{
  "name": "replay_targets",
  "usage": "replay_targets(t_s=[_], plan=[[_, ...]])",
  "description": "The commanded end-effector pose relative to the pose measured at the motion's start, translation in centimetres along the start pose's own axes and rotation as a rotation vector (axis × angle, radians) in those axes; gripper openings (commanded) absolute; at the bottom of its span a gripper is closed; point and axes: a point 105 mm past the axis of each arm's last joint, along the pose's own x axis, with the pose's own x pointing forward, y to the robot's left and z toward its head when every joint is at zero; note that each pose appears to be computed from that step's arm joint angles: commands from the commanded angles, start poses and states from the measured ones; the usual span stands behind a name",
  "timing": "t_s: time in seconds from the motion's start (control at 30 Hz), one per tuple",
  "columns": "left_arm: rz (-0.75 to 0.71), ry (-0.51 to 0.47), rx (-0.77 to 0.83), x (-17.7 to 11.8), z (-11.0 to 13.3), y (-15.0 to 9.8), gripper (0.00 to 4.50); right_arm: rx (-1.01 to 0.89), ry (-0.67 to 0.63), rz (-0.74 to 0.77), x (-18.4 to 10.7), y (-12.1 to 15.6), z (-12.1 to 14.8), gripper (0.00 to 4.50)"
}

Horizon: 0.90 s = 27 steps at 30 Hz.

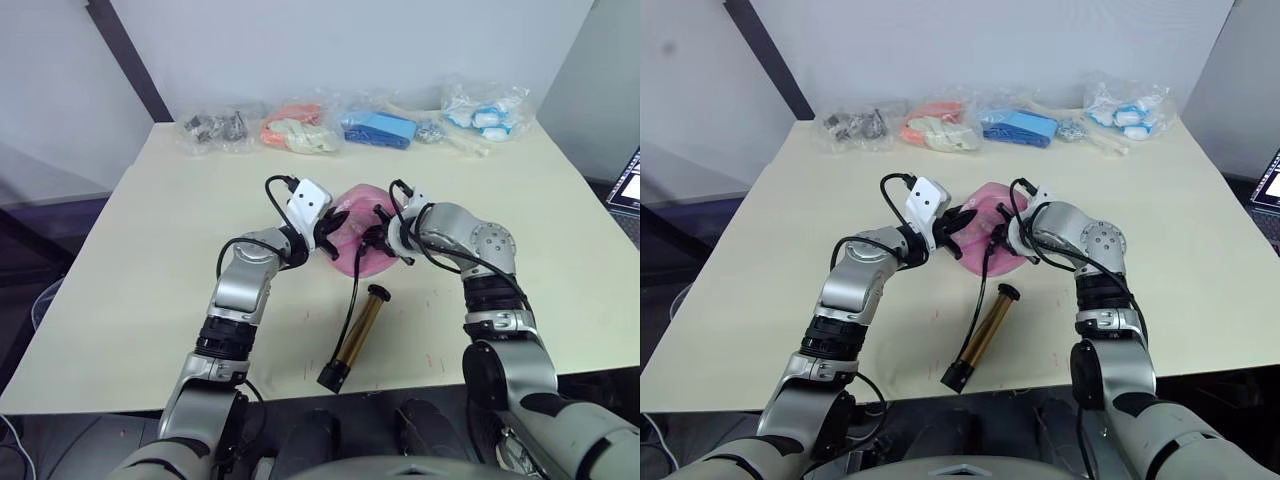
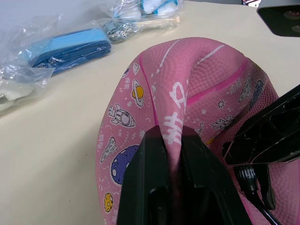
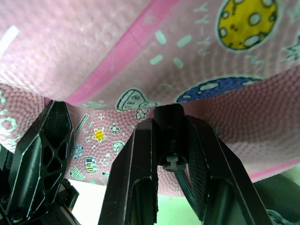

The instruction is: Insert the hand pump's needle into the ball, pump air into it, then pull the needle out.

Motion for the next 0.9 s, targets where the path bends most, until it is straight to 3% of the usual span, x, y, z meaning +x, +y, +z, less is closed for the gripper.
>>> replay_targets(t_s=[0.03, 0.23, 0.37, 0.9], plan=[[-0.242, 0.067, -0.062, 1.7, -2.3, -6.1, 0.07, 0.042, -0.031, -0.032, 1.0, -0.3, 0.4, 0.33], [-0.242, 0.069, -0.06, 1.7, -2.4, -6.1, 0.07, 0.048, -0.046, -0.063, 1.5, -0.8, 0.3, 0.33], [-0.239, 0.073, -0.056, 1.7, -2.5, -6.0, 0.07, 0.032, -0.027, -0.004, 1.3, 0.0, -0.1, 0.33], [-0.215, 0.09, -0.008, 2.0, -3.0, -4.4, 0.07, -0.327, -0.104, 0.138, -2.7, 0.6, -0.9, 0.33]])
